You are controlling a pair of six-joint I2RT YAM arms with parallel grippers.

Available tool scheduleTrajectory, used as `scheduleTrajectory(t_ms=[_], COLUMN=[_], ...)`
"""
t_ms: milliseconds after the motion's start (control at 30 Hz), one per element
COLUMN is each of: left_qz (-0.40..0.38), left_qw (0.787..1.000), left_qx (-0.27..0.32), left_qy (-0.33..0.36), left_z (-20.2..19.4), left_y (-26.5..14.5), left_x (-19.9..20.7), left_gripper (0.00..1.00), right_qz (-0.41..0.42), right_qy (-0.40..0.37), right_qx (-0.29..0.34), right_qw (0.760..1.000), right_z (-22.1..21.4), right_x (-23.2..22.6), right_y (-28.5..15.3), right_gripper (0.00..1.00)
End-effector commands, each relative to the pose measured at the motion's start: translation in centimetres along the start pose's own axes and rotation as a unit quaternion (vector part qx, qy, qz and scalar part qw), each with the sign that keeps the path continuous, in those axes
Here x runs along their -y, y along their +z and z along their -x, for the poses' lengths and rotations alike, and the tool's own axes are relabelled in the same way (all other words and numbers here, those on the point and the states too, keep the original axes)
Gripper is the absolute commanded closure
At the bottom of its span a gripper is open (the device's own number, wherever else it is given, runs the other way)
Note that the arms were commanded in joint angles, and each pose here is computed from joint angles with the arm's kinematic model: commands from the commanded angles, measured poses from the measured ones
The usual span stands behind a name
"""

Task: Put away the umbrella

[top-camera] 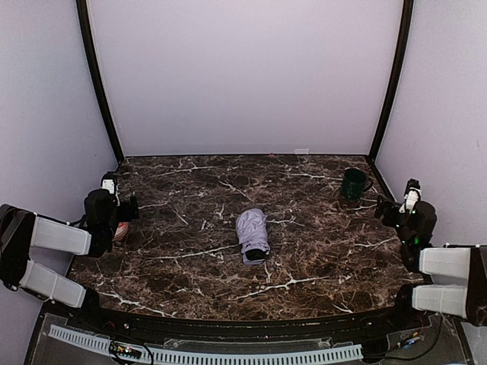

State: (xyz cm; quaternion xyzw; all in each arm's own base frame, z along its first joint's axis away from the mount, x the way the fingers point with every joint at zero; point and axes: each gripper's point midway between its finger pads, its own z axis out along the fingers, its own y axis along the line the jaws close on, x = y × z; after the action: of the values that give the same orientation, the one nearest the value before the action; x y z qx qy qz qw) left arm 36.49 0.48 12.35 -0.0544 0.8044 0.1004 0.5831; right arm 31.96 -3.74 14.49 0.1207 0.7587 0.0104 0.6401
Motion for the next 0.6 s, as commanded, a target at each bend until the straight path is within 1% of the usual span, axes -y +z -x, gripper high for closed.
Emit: scheduleTrajectory(t_ms=[0,33,100,133,167,200,233,267,333,367,400,433,467,500,567], left_qz=[0.016,0.014,0.004,0.008,-0.008,-0.022,-0.022,-0.018,-0.006,-0.006,-0.011,-0.017,-0.017,-0.017,-0.012], left_qw=[0.992,0.993,0.997,0.997,0.997,0.996,0.993,0.99,0.987,0.986,0.987,0.985,0.983,0.984,0.989], left_qx=[0.123,0.117,0.071,0.065,0.064,0.078,0.115,0.139,0.155,0.163,0.161,0.17,0.179,0.172,0.148], left_qy=[0.021,0.031,0.034,0.034,0.033,0.032,0.033,0.035,0.032,0.029,0.019,0.024,0.033,0.036,0.029], left_z=[5.2,4.6,1.9,1.5,1.4,1.7,2.5,2.8,2.2,1.8,1.3,1.4,1.7,1.5,1.1], left_y=[-1.0,-0.7,-0.1,0.0,-0.2,-0.5,-1.0,-1.4,-1.2,-1.7,-1.9,-2.1,-2.0,-1.8,-1.1], left_x=[-0.8,-0.8,-0.3,-0.5,0.0,0.3,0.2,-0.1,-0.5,-0.7,-0.8,-0.5,-0.4,-0.3,-0.4], left_gripper=[0.01,0.01,0.01,0.01,0.01,0.01,0.01,0.01,0.01,0.01,0.01,0.01,0.01,0.01,0.01], right_qz=[0.006,0.009,0.02,0.025,0.027,0.027,0.028,0.03,0.05,0.068,0.076,0.067,0.064,0.071,0.069], right_qy=[-0.007,-0.005,-0.005,-0.01,-0.014,-0.02,-0.03,-0.036,-0.042,-0.04,-0.042,-0.048,-0.049,-0.047,-0.052], right_qx=[0.079,0.082,0.08,0.082,0.09,0.099,0.094,0.09,0.086,0.11,0.088,0.073,0.076,0.085,0.069], right_qw=[0.997,0.997,0.997,0.996,0.995,0.995,0.995,0.995,0.994,0.991,0.992,0.994,0.994,0.993,0.994], right_z=[2.5,2.3,2.1,2.2,2.4,2.8,2.6,2.3,1.1,1.7,0.9,0.7,0.9,1.1,0.6], right_x=[0.0,0.0,-0.2,-0.4,-0.5,-0.5,-0.5,-0.5,-1.0,-1.6,-1.7,-1.5,-1.5,-1.8,-1.7], right_y=[0.5,0.7,1.2,1.5,1.7,1.9,2.3,2.7,3.3,3.3,3.6,4.1,4.2,4.2,4.4], right_gripper=[0.0,0.0,0.0,0.0,0.0,0.0,0.0,0.0,0.0,0.0,0.0,0.0,0.0,0.0,0.0])
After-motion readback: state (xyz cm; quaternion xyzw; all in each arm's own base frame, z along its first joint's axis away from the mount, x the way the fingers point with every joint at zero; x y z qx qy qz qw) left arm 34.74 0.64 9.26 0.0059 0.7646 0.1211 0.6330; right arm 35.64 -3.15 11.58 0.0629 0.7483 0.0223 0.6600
